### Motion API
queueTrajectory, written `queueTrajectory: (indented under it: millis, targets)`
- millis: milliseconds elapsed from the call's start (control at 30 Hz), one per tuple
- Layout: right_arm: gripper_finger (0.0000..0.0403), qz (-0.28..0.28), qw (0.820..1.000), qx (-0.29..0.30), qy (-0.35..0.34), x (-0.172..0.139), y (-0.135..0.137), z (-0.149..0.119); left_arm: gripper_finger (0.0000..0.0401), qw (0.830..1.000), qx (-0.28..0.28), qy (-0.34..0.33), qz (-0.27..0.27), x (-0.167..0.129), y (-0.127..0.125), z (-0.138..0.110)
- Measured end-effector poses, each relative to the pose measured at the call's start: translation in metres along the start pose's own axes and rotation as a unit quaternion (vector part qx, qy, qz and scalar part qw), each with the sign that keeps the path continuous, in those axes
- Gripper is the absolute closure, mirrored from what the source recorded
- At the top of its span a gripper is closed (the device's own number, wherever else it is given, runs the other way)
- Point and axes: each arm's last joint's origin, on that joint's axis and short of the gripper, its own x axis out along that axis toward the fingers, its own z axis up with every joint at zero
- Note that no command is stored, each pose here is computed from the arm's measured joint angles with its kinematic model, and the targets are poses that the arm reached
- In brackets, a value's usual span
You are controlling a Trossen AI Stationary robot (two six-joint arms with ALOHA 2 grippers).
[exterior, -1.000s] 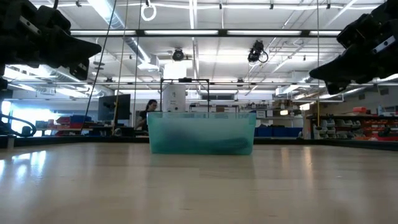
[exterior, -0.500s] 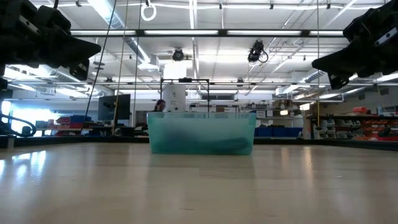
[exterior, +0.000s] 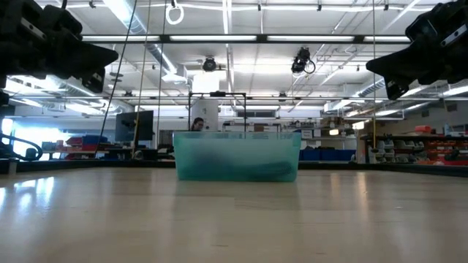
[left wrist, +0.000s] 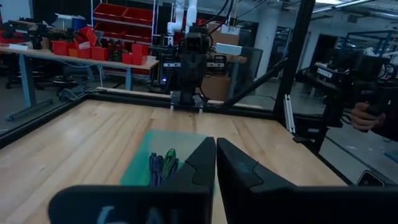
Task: Pick and place USB-C Cables
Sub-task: Return to Home Position
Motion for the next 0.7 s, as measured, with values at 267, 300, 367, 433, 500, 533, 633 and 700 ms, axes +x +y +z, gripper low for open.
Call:
queueTrajectory:
  millis: [267,300,367,433,500,533,633,700]
  targets:
    - [0.0392,0.000,1.000,0.000,0.000,0.0000,0.0000,0.0000,0.0381,1.000,0.001,-0.005,0.001,0.0000,0.0000,0.0009]
    - [0.0392,0.000,1.000,0.000,0.000,0.0000,0.0000,0.0000,0.0382,1.000,0.001,-0.005,0.001,0.0000,0.0000,0.0010]
    - [0.0392,0.000,1.000,0.000,0.000,0.0000,0.0000,0.0000,0.0383,1.000,0.002,-0.006,0.001,0.0000,0.0000,0.0011]
    - [0.0392,0.000,1.000,0.000,0.000,0.0000,0.0000,0.0000,0.0382,1.000,0.002,-0.006,0.001,0.0000,0.0000,0.0011]
    - [0.0392,0.000,1.000,0.000,0.000,0.0000,0.0000,0.0000,0.0379,1.000,0.002,-0.006,0.002,0.0000,0.0000,0.0011]
    - [0.0392,0.000,1.000,0.000,0.000,0.0000,0.0000,0.0000,0.0378,1.000,0.002,-0.006,0.002,0.0000,0.0000,0.0011]
    - [0.0392,0.000,1.000,0.000,0.000,0.0000,0.0000,0.0000,0.0377,1.000,0.002,-0.006,0.003,0.0000,0.0000,0.0011]
    - [0.0392,0.000,1.000,0.000,0.000,0.0000,0.0000,0.0000,0.0378,1.000,0.002,-0.006,0.003,0.0000,0.0000,0.0012]
